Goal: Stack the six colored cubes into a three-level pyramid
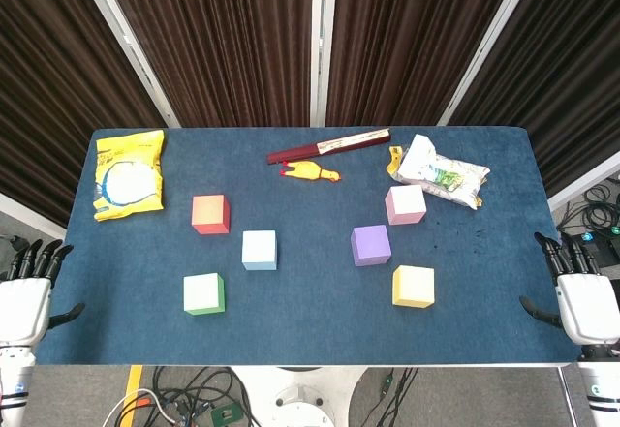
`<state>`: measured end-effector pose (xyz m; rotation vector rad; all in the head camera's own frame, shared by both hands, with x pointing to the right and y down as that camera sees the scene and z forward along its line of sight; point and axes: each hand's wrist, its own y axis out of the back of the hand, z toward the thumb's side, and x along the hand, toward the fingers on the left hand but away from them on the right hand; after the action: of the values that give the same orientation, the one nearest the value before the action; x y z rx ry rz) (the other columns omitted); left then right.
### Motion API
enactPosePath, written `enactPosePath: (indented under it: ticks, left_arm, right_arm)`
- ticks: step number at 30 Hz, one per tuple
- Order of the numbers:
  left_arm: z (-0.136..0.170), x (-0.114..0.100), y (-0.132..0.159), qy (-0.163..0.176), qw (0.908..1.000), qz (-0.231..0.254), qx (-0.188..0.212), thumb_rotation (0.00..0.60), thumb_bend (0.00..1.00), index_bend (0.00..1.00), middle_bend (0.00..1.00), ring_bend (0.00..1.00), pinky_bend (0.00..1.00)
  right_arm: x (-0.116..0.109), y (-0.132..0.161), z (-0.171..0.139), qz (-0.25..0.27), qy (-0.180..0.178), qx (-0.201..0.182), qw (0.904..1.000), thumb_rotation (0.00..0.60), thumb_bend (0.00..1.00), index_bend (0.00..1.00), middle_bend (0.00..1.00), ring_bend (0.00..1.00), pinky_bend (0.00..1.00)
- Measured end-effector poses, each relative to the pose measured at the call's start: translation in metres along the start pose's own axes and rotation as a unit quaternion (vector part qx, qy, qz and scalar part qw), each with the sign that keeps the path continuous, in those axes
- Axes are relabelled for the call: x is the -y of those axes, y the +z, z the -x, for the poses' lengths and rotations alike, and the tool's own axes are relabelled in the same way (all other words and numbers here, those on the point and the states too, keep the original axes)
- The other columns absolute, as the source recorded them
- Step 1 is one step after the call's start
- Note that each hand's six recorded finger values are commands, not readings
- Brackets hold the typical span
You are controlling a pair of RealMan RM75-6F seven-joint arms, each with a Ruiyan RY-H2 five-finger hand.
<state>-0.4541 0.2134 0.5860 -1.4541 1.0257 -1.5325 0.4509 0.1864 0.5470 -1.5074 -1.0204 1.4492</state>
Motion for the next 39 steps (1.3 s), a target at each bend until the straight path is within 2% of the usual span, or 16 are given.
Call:
enactPosePath:
  ticks: [14, 18, 20, 22, 24, 26, 34, 39]
  left_arm:
    - [-0.009, -0.003, 0.007, 0.002, 0.9999, -0.005, 0.012, 0.6, 0.0, 0.18, 0.11, 0.0, 0.09]
    - [-0.024, -0.009, 0.02, 0.011, 0.9989, -0.011, 0.044, 0.6, 0.0, 0.2, 0.16, 0.12, 0.11]
    - [-0.035, -0.012, 0.031, 0.011, 0.9975, -0.012, 0.068, 0.6, 0.0, 0.22, 0.19, 0.23, 0.2]
    - [-0.048, -0.015, 0.045, 0.005, 0.9956, -0.007, 0.094, 0.6, 0.0, 0.23, 0.21, 0.36, 0.37]
    - [-0.06, -0.018, 0.061, -0.003, 0.9929, 0.002, 0.119, 0.6, 0.0, 0.24, 0.23, 0.48, 0.6]
    - [-0.073, -0.02, 0.081, -0.016, 0.9885, 0.013, 0.15, 0.6, 0.0, 0.24, 0.24, 0.54, 0.68]
    - [-0.119, -0.021, 0.177, -0.068, 0.9629, 0.03, 0.259, 0.6, 0.0, 0.24, 0.25, 0.67, 0.78]
    - [-0.134, -0.013, 0.225, -0.091, 0.9543, 0.044, 0.281, 0.6, 0.0, 0.24, 0.24, 0.71, 0.83]
  right_arm:
    - [-0.002, -0.004, 0.0, 0.0, -0.006, 0.006, 1.0, 0.6, 0.07, 0.0, 0.15, 0.0, 0.12]
    - [-0.008, -0.006, 0.005, -0.01, -0.012, 0.005, 0.9999, 0.6, 0.07, 0.0, 0.15, 0.0, 0.12]
    - [-0.012, -0.005, 0.008, -0.014, -0.017, 0.002, 0.9998, 0.6, 0.07, 0.0, 0.15, 0.0, 0.12]
    - [-0.016, -0.005, 0.011, -0.018, -0.02, 0.0, 0.9996, 0.6, 0.07, 0.0, 0.15, 0.0, 0.13]
    - [-0.02, -0.005, 0.014, -0.023, -0.023, -0.002, 0.9995, 0.6, 0.07, 0.0, 0.15, 0.0, 0.14]
    - [-0.022, -0.004, 0.017, -0.026, -0.024, -0.004, 0.9994, 0.6, 0.07, 0.0, 0.15, 0.0, 0.14]
    - [-0.024, -0.002, 0.019, -0.026, -0.021, -0.008, 0.9994, 0.6, 0.08, 0.0, 0.15, 0.0, 0.16]
    - [-0.026, -0.004, 0.018, -0.027, -0.022, -0.006, 0.9994, 0.6, 0.07, 0.0, 0.15, 0.0, 0.16]
